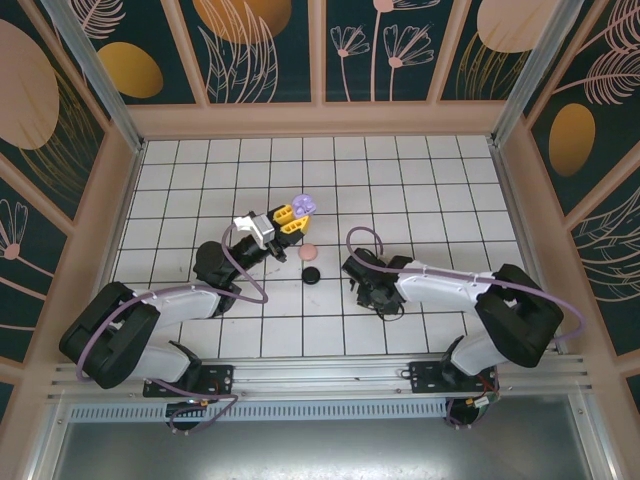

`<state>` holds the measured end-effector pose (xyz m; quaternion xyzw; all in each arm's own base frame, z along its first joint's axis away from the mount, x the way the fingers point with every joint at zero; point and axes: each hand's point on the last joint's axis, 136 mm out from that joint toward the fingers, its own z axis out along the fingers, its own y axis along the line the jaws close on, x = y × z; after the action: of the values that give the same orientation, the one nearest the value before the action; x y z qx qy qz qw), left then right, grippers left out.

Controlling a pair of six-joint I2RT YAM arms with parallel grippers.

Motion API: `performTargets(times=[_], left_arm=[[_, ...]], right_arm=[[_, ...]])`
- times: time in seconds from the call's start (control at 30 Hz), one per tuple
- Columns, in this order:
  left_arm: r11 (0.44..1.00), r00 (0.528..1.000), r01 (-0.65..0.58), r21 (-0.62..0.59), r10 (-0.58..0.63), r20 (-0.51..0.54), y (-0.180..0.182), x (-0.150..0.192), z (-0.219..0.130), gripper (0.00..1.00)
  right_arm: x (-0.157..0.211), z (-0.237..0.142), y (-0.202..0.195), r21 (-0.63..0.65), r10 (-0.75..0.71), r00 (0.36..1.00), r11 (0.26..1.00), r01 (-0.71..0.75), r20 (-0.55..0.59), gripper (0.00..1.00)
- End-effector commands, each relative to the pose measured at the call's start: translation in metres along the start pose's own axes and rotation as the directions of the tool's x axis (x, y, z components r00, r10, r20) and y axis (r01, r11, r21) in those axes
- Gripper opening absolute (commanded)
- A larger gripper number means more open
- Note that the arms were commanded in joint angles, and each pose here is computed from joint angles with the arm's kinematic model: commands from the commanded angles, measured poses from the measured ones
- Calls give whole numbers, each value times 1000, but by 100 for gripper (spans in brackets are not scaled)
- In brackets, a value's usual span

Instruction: Insert the wireless bluetooth earbuds into the charging case

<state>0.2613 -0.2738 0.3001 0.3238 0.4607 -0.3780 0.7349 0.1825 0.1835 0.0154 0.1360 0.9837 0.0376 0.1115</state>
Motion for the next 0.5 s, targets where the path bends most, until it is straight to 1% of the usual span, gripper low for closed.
performTargets(times=[0.0,0.17,0.47], left_arm=[[1000,999,2,15,-3,40,-5,-9,-1,0],[1000,999,7,15,-7,39,-5,-9,-1,0],[1000,999,7,15,-8,39,-5,-9,-1,0]], right_arm=[[-9,-2,6,8,1,999,1000,-1,39,35],[-12,0,7,17,-10,999,1000,9,46,35],[-10,3,9,7,-20,999,1000,20,35,31]])
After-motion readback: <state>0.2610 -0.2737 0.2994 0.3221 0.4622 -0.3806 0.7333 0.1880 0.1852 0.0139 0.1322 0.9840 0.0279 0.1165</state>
